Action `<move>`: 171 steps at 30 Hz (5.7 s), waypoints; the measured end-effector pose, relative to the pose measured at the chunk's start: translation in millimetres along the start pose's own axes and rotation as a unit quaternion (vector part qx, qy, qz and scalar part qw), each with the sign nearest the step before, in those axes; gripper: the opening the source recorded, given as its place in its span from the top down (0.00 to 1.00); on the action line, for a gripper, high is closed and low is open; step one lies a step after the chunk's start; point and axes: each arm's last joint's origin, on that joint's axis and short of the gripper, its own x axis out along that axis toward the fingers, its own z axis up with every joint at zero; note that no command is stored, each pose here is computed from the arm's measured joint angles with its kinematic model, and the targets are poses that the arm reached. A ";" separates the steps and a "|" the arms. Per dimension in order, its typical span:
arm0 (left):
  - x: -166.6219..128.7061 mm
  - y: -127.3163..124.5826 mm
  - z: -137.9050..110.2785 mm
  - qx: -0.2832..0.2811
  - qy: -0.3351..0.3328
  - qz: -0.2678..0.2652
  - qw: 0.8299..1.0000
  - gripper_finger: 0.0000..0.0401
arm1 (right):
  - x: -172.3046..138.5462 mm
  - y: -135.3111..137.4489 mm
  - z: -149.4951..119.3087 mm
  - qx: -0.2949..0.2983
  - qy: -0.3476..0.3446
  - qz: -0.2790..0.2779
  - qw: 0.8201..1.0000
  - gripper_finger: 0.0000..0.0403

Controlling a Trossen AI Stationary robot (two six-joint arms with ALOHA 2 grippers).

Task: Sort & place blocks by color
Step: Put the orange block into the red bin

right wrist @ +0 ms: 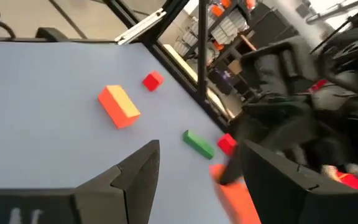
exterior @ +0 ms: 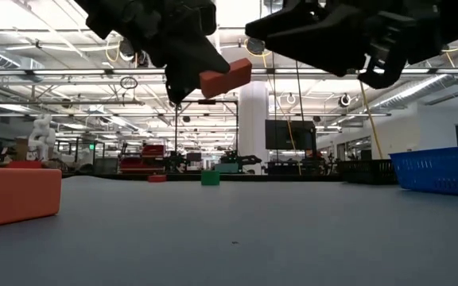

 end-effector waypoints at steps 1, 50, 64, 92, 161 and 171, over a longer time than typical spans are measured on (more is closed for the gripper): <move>0.6 -2.9 -1.6 0.002 0.004 -0.003 1.000 0.68 | 0.1 -0.9 0.5 -0.003 0.003 -0.008 1.000 0.47; 2.2 -17.0 -2.0 0.031 -0.018 -0.003 0.999 0.36 | 19.4 0.6 -25.9 0.041 0.046 0.011 0.998 0.88; 1.0 -9.9 2.8 0.009 -0.034 0.009 0.999 0.31 | -30.3 11.8 18.4 0.290 0.119 0.162 0.936 0.88; 0.9 -9.0 2.9 -0.012 -0.034 0.009 0.999 0.38 | -147.4 78.2 72.1 0.665 0.528 0.309 0.428 0.87; -4.0 -11.4 25.4 0.069 -0.189 0.122 0.972 0.38 | -105.2 -12.9 -18.1 0.374 0.016 -0.245 0.894 0.60; -4.6 -9.5 26.1 0.070 -0.195 0.144 0.968 0.38 | -99.4 -4.9 -37.5 0.405 0.085 -0.213 0.885 0.60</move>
